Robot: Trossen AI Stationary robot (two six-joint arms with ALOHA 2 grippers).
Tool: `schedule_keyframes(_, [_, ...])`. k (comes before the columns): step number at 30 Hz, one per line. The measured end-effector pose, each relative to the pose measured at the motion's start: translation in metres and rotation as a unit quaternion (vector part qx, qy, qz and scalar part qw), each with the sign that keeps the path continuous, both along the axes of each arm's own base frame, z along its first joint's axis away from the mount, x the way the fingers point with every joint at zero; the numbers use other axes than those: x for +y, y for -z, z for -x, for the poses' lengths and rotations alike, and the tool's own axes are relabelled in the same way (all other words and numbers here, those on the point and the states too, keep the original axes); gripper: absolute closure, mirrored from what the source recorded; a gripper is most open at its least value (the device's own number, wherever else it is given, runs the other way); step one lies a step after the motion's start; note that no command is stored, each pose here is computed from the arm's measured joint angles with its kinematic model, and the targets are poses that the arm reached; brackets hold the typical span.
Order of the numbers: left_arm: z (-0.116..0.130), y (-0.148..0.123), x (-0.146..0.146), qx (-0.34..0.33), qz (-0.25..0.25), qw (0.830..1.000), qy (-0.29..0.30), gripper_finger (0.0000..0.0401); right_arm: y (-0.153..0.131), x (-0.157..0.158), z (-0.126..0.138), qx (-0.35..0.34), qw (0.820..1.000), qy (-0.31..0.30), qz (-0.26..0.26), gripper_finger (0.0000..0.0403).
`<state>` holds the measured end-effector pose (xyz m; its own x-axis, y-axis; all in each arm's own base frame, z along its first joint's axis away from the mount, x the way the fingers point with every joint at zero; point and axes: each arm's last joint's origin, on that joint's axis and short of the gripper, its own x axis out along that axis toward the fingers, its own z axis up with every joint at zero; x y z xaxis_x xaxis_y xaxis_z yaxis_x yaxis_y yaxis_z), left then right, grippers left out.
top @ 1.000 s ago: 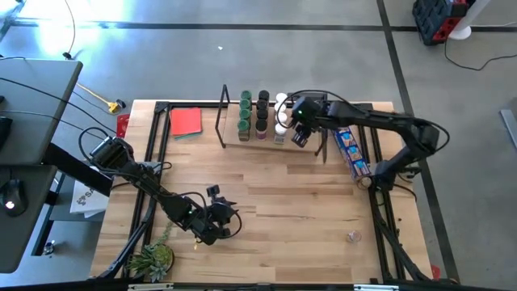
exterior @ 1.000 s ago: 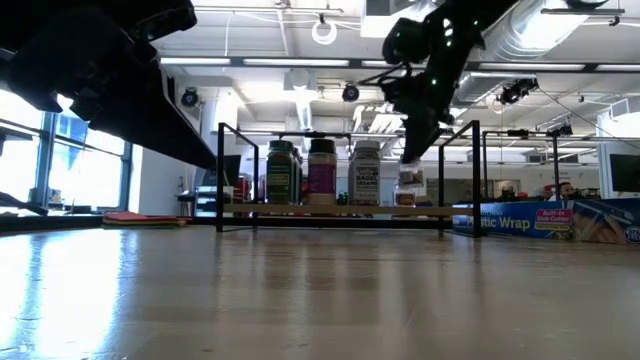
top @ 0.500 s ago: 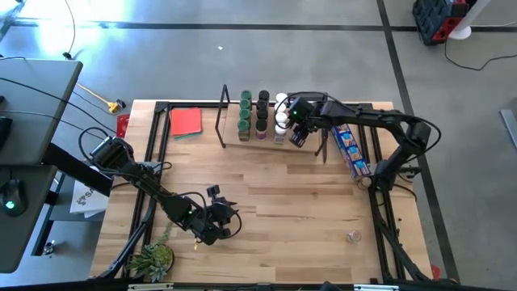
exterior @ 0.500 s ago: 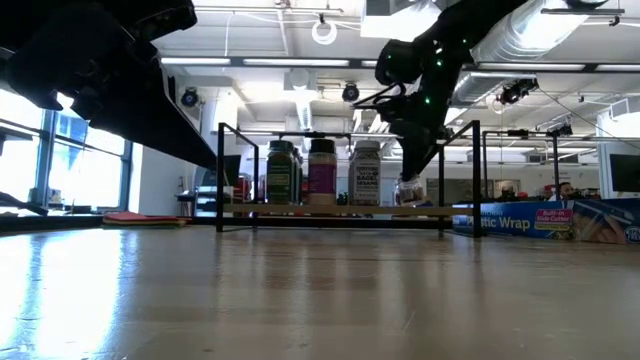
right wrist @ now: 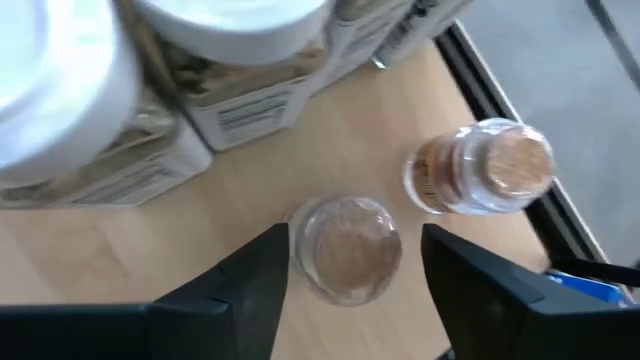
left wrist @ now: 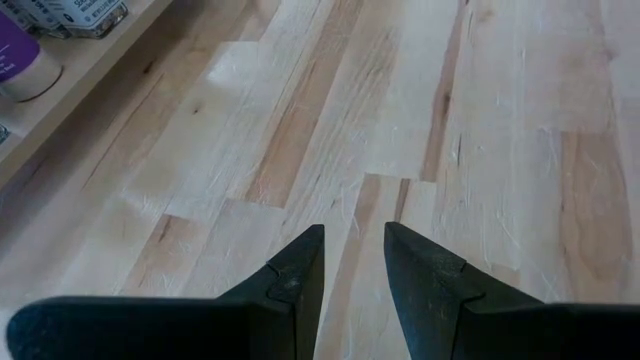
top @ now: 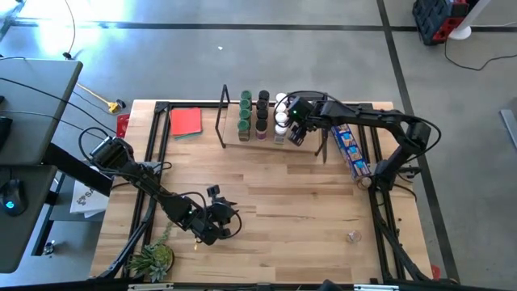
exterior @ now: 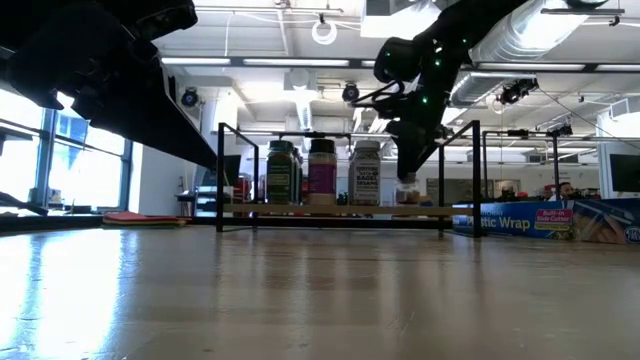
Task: Shelf spices
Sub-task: Put the top brown seasoning bottle on the shelf aligned with the other brown seasoning bottle, then put the bottom brown seasoning on the shelf aligned with the other brown seasoning bottles
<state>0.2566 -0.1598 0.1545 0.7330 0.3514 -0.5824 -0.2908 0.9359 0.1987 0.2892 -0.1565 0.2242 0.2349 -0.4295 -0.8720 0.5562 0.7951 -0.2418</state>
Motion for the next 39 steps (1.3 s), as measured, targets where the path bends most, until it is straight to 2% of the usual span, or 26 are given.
schedule_keyframes(8, [0.0, 0.0, 0.0, 0.0, 0.0, 1.0, 0.0, 0.0298, -0.005, -0.001, -0.002, 0.012, 0.999, 0.01, 0.039, 0.0172])
schedule_keyframes(13, [0.0, 0.0, 0.0, 0.0, 0.001, 1.0, 0.0, 0.0298, -0.037, 0.013, -0.007, 0.003, 0.998, -0.026, 0.055, 0.0171])
schedule_keyframes(17, [0.0, 0.0, -0.001, -0.002, 0.003, 1.0, -0.001, 0.0298, -0.079, 0.052, 0.003, 0.005, 0.995, -0.069, 0.068, 0.0171])
schedule_keyframes(21, [0.001, 0.0, -0.001, -0.002, 0.004, 1.0, -0.001, 0.0298, -0.109, 0.118, 0.026, -0.005, 0.985, -0.158, 0.064, 0.0171])
schedule_keyframes(24, [0.0, 0.0, -0.001, -0.003, 0.005, 1.0, -0.001, 0.0298, -0.116, 0.17, 0.046, -0.017, 0.979, -0.201, 0.037, 0.0171])
schedule_keyframes(26, [0.0, 0.0, -0.001, -0.004, 0.005, 1.0, -0.001, 0.0298, -0.109, 0.201, 0.058, -0.007, 0.976, -0.217, 0.009, 0.0171])
schedule_keyframes(30, [0.0, 0.0, -0.001, -0.005, 0.006, 1.0, -0.001, 0.0298, -0.086, 0.253, 0.075, 0.031, 0.967, -0.234, -0.096, 0.0171])
schedule_keyframes(34, [0.0, 0.0, -0.001, -0.005, 0.006, 1.0, -0.001, 0.0298, -0.059, 0.296, 0.088, 0.1, 0.953, -0.211, -0.194, 0.0171])
schedule_keyframes(39, [0.0, 0.0, -0.001, -0.005, 0.005, 1.0, 0.0, 0.0298, -0.029, 0.334, 0.106, 0.17, 0.943, -0.151, -0.243, 0.0171])
